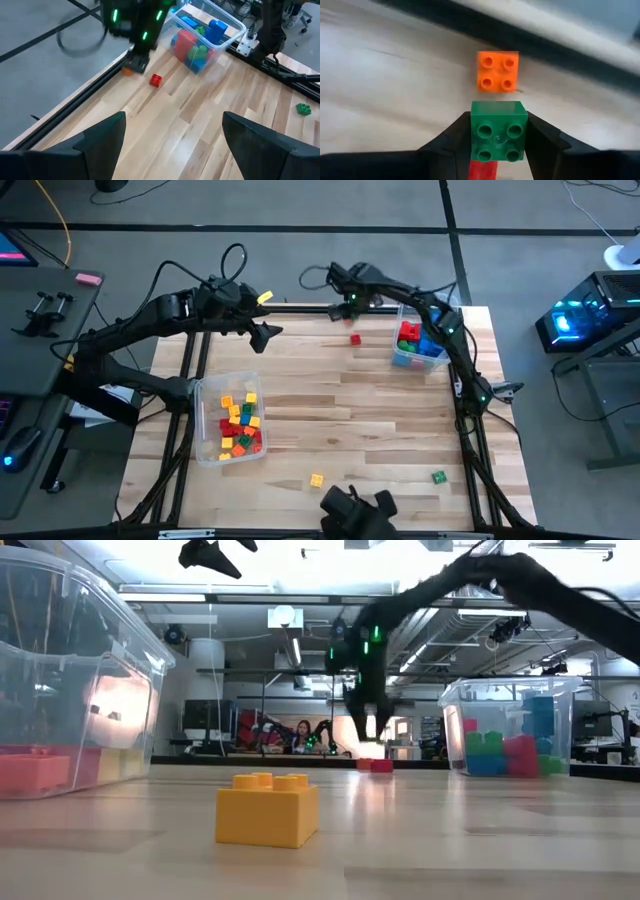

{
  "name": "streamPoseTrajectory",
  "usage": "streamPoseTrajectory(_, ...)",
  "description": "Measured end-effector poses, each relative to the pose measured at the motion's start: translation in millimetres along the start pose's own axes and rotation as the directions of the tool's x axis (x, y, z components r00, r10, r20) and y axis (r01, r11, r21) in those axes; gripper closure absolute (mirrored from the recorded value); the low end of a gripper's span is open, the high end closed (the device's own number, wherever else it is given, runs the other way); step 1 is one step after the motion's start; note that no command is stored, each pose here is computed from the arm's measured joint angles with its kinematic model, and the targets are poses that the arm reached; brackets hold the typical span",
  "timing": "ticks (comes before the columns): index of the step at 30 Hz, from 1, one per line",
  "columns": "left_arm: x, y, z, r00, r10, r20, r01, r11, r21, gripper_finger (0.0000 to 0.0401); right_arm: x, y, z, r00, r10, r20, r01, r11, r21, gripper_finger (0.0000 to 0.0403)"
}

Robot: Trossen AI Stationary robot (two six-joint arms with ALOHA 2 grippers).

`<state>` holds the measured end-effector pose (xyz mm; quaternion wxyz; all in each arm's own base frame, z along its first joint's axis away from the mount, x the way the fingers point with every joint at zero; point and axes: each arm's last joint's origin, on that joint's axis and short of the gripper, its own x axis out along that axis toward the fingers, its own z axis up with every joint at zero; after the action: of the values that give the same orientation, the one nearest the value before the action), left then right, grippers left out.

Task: Sort blocks by size
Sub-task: Put the small green game piece into the left transparent bin

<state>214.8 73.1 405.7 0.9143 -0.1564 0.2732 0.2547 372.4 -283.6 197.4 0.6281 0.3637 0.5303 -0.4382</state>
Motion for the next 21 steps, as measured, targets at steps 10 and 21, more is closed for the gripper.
streamPoseTrajectory(10, 1.2, 10.5, 2.9, 0.999, 0.039, 0.008, -0.039, 0.999, -0.029, 0.0083, -144.9, -34.8, -37.5, 0.966, -0.198, 0.168, 0.221, 0.966, -0.135, 0.0266)
streamPoseTrajectory(21, 1.9, 20.2, 6.4, 0.997, 0.069, 0.024, -0.069, 0.997, -0.032, 0.0083, -140.8, -125.3, -95.3, 0.938, -0.333, 0.101, 0.312, 0.933, 0.177, 0.0266)
